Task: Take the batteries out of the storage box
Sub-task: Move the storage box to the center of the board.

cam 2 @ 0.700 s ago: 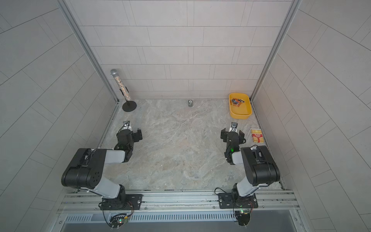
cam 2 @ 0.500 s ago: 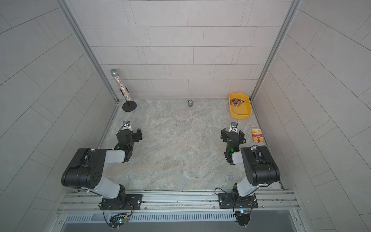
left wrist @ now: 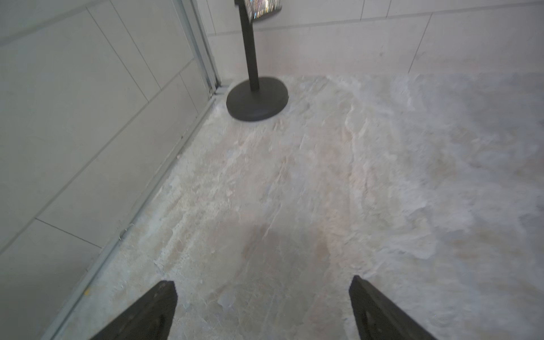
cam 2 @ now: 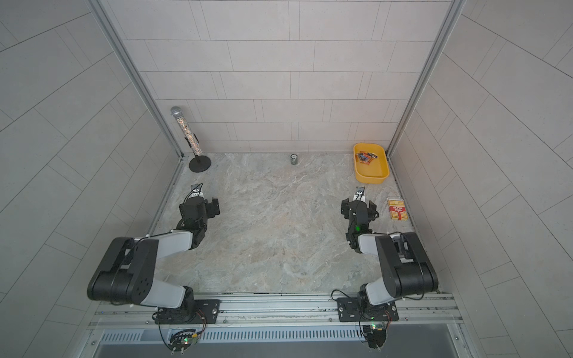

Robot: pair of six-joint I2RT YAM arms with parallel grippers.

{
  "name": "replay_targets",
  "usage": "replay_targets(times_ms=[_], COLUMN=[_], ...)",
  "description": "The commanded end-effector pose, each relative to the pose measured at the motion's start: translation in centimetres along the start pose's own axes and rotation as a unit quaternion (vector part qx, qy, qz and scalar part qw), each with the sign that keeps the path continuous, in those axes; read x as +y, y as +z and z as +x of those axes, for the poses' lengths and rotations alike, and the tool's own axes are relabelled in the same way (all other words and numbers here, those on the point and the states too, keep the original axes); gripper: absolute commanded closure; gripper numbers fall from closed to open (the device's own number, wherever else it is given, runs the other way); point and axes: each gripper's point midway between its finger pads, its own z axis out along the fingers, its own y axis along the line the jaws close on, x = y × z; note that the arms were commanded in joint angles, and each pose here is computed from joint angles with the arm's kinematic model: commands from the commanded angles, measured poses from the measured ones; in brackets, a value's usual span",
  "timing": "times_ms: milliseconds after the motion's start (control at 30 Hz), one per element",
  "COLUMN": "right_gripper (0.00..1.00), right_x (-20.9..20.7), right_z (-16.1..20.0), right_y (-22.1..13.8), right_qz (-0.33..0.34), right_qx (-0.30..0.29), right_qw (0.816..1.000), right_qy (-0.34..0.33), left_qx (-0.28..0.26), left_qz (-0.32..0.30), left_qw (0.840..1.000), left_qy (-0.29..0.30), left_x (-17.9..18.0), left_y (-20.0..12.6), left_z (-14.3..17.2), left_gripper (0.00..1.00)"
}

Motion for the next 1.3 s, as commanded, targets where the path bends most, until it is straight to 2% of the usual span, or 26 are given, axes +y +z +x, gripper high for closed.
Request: replay_targets(times_ms=[0,67,133,200,300,333,433,533,633,733,967,1100,1267], right_gripper=[0.04,0.02,0.03,0.07,0.07,0.07,0.08,0.16,0.17,0.17,0.26,0.39,0.48], right_x=[0.1,1.6,2.1,1.5,0.8,0.8,-0.4,-1.1,-1.7,-1.2,-0.8,-0.2,0.4], right_z=[-7.9,-10.9,-12.1,-13.0,-13.8,-14.1,-12.5,-10.3,-8.8,-6.6,-2.9,-1.2,0.3], right_y=[-0.8,0.6,2.5,3.8,6.0,6.9,10.0,12.8,15.2,17.1,18.5,19.3,20.2], right_qz=[-0.005,-0.039,-0.049,-0.041,-0.042,-0.045,-0.015,-0.009,0.001,-0.013,-0.028,-0.042,-0.052], right_qx=[-0.007,0.052,0.136,0.201,0.224,0.232,0.306,0.364,0.376,0.385,0.415,0.423,0.427], right_qw=[0.998,0.995,0.986,0.977,0.973,0.971,0.952,0.931,0.925,0.920,0.902,0.897,0.892], right_qy=[0.056,0.081,0.077,0.067,0.046,0.037,-0.003,-0.028,-0.047,-0.069,-0.114,-0.119,-0.138], left_qx=[-0.048,-0.039,0.004,0.048,0.070,0.075,0.103,0.133,0.156,0.171,0.194,0.207,0.211], left_qz=[0.030,0.102,0.182,0.252,0.311,0.331,0.382,0.422,0.443,0.452,0.437,0.429,0.415], left_qw=[0.995,0.991,0.983,0.966,0.942,0.935,0.914,0.894,0.880,0.873,0.873,0.874,0.877], left_qy=[-0.083,-0.077,-0.023,0.043,0.101,0.105,0.086,0.065,0.068,0.072,0.094,0.100,0.117], left_x=[-1.5,-6.4,-12.7,-19.2,-25.9,-27.4,-31.0,-33.4,-35.1,-35.9,-35.5,-35.2,-34.1], left_y=[-3.3,-4.1,-5.5,-7.5,-9.7,-10.1,-10.7,-11.1,-11.5,-11.7,-11.0,-10.6,-10.7], left_z=[-9.3,-13.5,-16.3,-16.7,-16.0,-15.6,-14.7,-14.2,-13.4,-12.5,-9.8,-8.6,-7.9], left_gripper=[0.00,0.00,0.00,0.00,0.01,0.01,0.02,0.04,0.05,0.06,0.06,0.06,0.06])
